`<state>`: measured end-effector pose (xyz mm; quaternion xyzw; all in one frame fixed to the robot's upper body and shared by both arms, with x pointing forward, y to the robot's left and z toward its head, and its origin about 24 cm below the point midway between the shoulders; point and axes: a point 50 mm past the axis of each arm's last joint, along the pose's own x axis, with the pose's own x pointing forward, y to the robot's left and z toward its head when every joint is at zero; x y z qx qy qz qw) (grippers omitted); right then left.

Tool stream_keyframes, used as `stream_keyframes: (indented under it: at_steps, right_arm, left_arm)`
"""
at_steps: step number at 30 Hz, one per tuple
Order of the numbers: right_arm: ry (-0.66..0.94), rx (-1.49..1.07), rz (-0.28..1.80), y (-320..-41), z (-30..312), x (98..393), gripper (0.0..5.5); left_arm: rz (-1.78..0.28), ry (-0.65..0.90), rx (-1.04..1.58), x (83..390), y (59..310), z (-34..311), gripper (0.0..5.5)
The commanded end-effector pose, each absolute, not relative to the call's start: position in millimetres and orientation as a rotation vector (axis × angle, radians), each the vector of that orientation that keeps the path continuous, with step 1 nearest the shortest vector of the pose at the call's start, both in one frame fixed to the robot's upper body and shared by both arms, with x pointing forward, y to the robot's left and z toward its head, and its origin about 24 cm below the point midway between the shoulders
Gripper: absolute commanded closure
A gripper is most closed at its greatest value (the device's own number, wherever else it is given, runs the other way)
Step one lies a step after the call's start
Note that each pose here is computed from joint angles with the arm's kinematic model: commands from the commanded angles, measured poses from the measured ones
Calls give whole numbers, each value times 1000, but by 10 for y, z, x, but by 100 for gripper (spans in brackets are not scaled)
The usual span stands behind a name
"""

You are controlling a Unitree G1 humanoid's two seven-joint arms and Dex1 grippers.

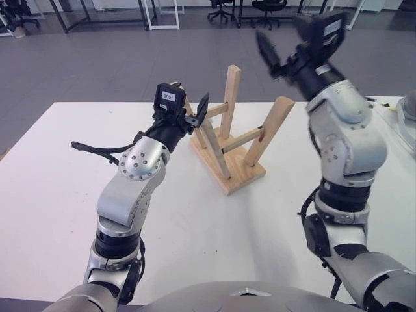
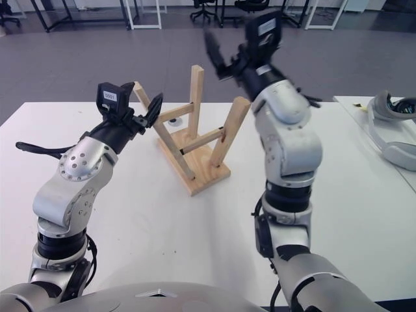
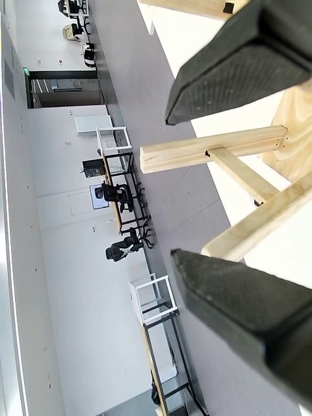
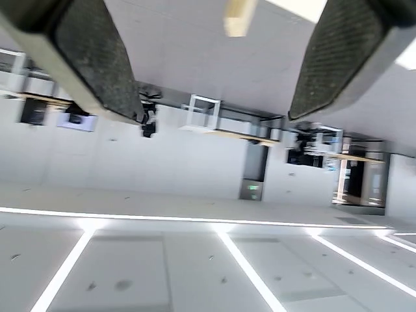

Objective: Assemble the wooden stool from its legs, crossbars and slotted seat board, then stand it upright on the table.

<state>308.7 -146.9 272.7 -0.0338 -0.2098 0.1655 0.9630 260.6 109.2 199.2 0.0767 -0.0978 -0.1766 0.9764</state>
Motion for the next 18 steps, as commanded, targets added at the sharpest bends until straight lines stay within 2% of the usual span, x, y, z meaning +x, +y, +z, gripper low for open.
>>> stream_keyframes:
  at_steps: [1, 6, 9, 13, 18]
  right_arm:
    - [-358, 2, 258, -1752, 2531, 3132, 139]
    - [-183, 160, 328, -1693, 1999, 3136, 139]
    - [-34, 206, 277, -1695, 1695, 3223, 139]
    - [-4, 327, 273, -1672, 1712, 3312, 139]
    - [-24, 396, 431, -1474, 1837, 3283, 139]
  left_arm:
    - [-335, -82, 202, 2620, 1115, 1763, 198]
    - [-328, -88, 226, 2601, 1122, 1744, 198]
    - [-328, -90, 236, 2565, 1096, 1730, 198]
    - [-340, -70, 231, 2512, 1052, 1676, 198]
    - [-356, -49, 224, 2501, 1039, 1647, 198]
